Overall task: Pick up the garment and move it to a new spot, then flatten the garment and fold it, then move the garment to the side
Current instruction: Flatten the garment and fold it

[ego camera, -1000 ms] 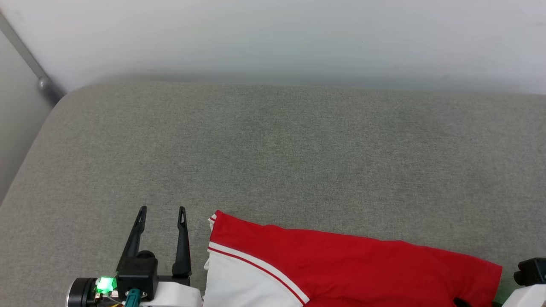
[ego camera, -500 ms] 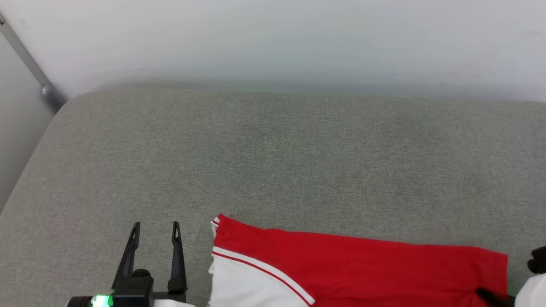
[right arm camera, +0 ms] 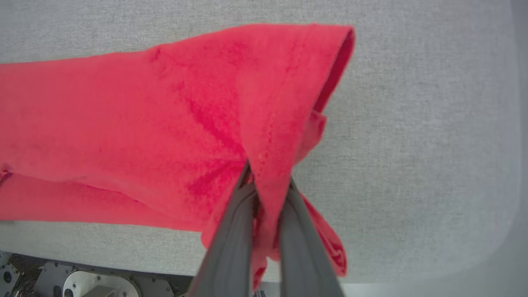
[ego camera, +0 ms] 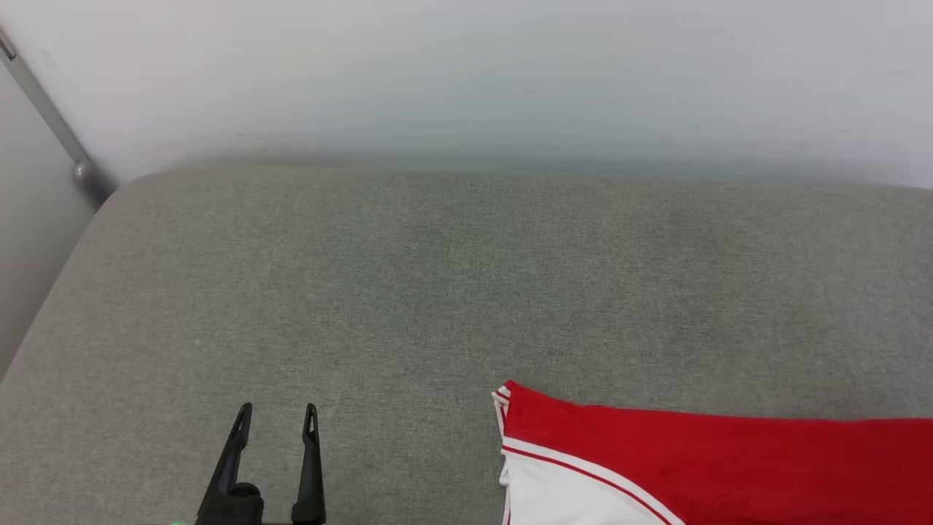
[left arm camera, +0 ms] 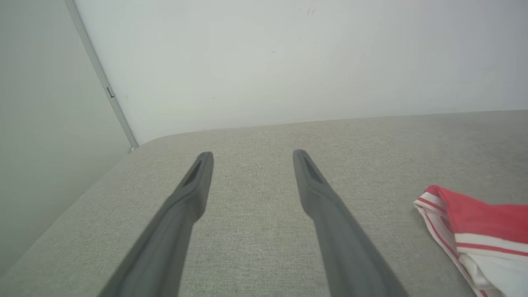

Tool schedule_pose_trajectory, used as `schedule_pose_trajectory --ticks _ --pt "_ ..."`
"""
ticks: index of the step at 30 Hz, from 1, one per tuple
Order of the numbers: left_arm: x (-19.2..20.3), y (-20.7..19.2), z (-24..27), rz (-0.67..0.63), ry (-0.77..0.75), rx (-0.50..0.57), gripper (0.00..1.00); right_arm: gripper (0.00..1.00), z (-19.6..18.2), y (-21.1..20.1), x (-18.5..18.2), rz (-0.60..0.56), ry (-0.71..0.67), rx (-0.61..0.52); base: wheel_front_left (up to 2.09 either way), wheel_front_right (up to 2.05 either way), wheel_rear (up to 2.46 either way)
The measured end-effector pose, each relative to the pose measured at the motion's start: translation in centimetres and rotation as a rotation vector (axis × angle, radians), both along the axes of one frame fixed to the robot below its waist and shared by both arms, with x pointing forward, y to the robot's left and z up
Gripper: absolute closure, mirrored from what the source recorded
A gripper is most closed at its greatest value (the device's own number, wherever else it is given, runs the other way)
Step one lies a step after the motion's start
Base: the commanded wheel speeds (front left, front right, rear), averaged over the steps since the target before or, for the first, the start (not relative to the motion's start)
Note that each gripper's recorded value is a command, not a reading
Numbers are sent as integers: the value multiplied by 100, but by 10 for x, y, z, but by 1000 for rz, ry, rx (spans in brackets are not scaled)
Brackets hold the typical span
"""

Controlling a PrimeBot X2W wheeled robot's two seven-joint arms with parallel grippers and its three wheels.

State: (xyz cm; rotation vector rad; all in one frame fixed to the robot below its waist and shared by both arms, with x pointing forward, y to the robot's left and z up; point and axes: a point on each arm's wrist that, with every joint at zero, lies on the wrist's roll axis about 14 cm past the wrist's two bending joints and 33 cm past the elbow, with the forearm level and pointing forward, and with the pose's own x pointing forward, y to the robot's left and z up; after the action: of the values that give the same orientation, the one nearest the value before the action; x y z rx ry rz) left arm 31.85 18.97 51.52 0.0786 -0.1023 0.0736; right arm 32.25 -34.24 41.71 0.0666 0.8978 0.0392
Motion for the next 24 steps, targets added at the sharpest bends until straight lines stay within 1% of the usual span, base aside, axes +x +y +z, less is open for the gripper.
schedule_pose_trajectory --ticks 2,4,8,13,15,24 --pt "-1 -1 -1 -5 3 -3 0 100 2 -7 -2 -1 18 -22 0 0 0" --pt "-2 -1 0 -10 -1 0 0 100 4 -3 -4 22 29 -29 0 0 0" --pt "-3 0 0 -7 -3 -3 0 100 13 21 1 114 8 -19 0 0 0" --pt "-3 1 -1 -10 0 0 0 100 30 84 7 294 -50 46 0 0 0" --pt "-3 1 -2 -11 4 1 0 100 36 108 6 377 -66 55 0 0 0" --pt "5 1 -8 -12 24 -6 0 100 51 229 4 725 -112 132 0 0 0"
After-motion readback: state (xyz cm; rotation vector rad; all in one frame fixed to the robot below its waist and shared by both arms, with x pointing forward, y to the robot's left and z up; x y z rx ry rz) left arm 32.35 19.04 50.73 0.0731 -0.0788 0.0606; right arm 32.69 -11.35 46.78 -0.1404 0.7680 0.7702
